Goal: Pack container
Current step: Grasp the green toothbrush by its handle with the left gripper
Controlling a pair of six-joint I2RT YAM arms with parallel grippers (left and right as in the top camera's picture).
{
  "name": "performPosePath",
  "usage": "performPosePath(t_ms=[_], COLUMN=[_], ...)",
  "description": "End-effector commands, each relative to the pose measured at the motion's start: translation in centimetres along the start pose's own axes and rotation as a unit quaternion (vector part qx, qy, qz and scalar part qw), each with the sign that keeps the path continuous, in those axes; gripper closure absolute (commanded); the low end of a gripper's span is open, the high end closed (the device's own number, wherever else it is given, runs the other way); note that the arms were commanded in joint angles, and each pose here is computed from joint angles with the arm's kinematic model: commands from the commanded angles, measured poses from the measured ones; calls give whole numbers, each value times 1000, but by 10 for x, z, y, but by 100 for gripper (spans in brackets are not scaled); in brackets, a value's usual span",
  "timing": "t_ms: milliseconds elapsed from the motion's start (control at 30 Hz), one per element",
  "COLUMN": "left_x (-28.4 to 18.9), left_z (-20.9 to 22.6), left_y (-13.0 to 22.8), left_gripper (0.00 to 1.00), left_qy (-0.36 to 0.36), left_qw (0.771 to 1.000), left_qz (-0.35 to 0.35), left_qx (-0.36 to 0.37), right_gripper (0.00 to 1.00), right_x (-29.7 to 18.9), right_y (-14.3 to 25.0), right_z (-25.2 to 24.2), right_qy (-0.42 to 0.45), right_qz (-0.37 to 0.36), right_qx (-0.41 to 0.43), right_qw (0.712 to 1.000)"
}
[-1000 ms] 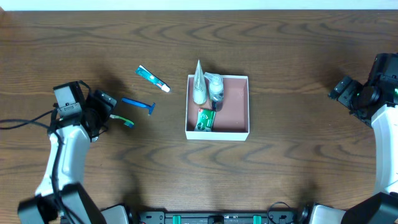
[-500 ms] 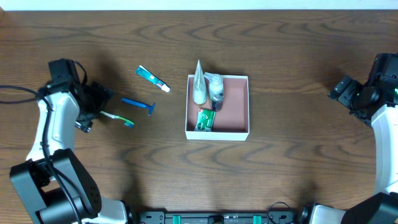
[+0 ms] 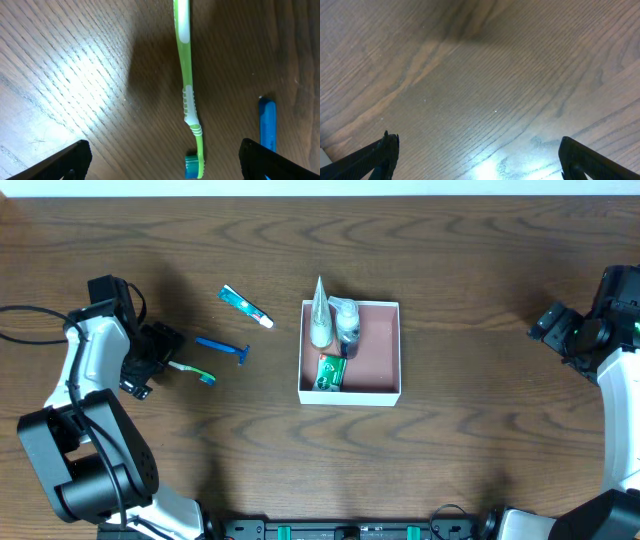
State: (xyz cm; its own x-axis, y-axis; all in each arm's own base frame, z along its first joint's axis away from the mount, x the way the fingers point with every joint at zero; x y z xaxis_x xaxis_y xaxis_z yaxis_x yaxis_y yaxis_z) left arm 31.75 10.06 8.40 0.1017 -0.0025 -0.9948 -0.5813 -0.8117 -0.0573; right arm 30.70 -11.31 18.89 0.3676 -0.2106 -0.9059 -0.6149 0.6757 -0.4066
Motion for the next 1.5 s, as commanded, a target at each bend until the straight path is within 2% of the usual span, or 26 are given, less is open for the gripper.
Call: performPosePath(t_ms=[0,567,1467], left_x=[5,17,35], left_z=[3,-18,-13], left_y=[-2,8,13], left_gripper=[5,5,5], left_qy=[-12,3,-13], left_qw=[1000,999,999], left_qz=[5,-11,10], left_qx=[3,33,30], right_gripper=[1,1,1], right_x=[-5,-5,-5], right_y=[-5,-5,-5], right_z=[-1,-1,-1], right_qy=[0,0,0], right_qz=[-9,-9,-9], right_qx=[3,3,3], right_qw=[1000,1000,1000])
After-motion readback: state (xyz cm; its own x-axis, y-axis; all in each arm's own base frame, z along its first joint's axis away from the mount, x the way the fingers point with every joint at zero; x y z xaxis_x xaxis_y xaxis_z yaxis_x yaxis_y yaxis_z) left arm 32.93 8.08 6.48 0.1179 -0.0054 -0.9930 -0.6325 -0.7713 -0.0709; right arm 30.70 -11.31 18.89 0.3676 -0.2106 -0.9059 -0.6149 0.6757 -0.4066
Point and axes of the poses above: each gripper's point midway between its finger pads, its own x axis out along the fingers, its own z axis along the line the jaws close on, y = z × x, the point moved 4 cm from there along -x, back along the fingers, and after that the axes turned 4 degrees about x, right-handed, at the moved point
